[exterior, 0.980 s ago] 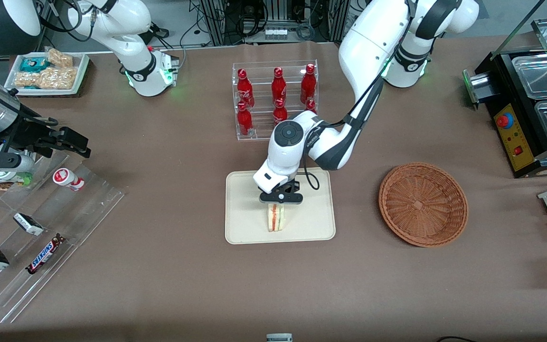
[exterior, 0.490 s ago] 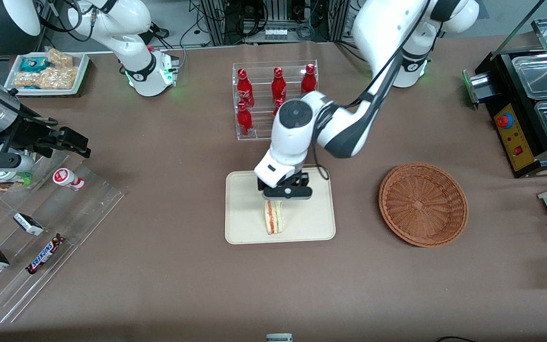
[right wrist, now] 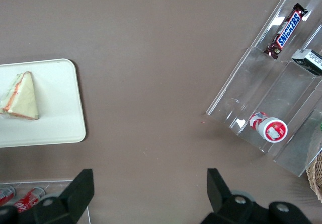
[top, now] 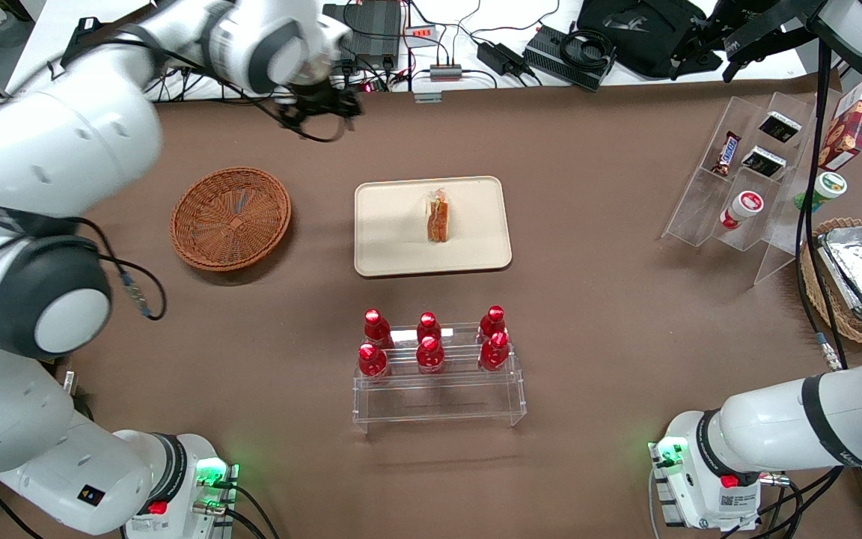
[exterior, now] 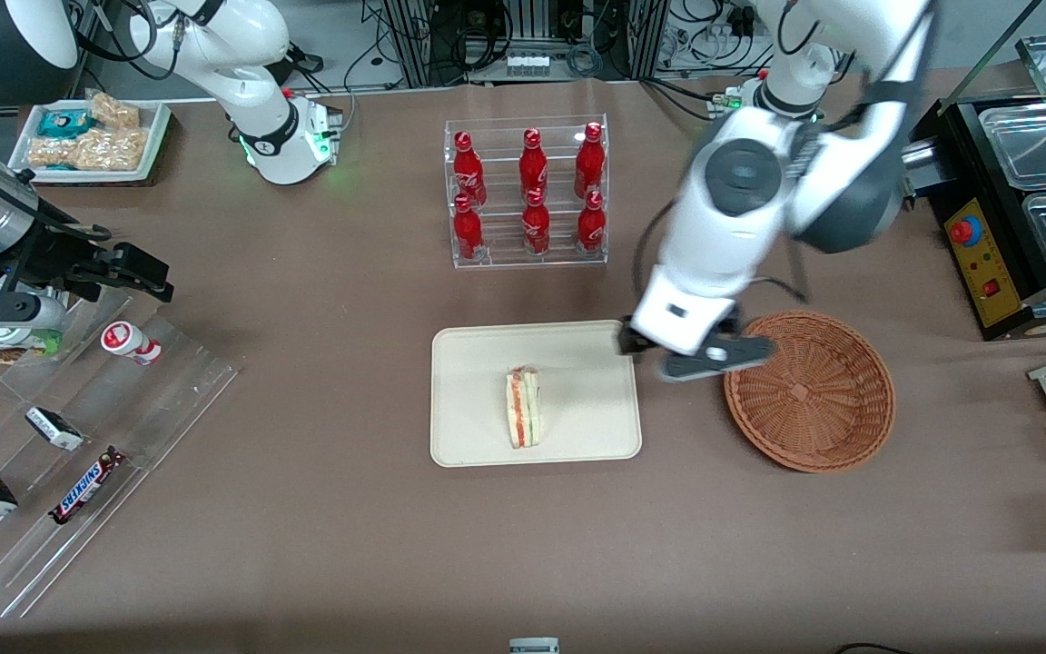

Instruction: Place sandwich from basket to tray

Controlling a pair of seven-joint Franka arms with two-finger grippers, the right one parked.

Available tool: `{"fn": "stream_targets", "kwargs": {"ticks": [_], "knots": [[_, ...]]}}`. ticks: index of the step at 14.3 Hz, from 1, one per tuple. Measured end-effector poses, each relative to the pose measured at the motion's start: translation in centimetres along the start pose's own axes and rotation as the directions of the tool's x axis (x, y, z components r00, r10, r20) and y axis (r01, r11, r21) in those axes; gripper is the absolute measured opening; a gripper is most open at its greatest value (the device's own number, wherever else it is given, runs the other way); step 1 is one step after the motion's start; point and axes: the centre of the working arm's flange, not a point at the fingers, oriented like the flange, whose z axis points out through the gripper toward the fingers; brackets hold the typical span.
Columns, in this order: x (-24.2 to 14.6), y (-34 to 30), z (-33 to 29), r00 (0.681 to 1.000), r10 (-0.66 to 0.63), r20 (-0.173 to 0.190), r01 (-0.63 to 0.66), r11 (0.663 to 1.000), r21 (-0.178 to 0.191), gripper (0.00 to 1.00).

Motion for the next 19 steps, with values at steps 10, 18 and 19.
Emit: {"fn": "stream_targets", "kwargs": {"ticks": [10,18,19], "knots": [[2.6,-20.8,-4.7,0.969,0.208,0.13,-0.213,0.977,0.028,1.0],[1.0,-27.9,-13.2,0.961,0.27,0.056,-0.269,0.963,-0.021,1.0],[1.0,-28.1,-13.4,0.961,0.27,0.055,-0.269,0.963,-0.027,1.0]]}}
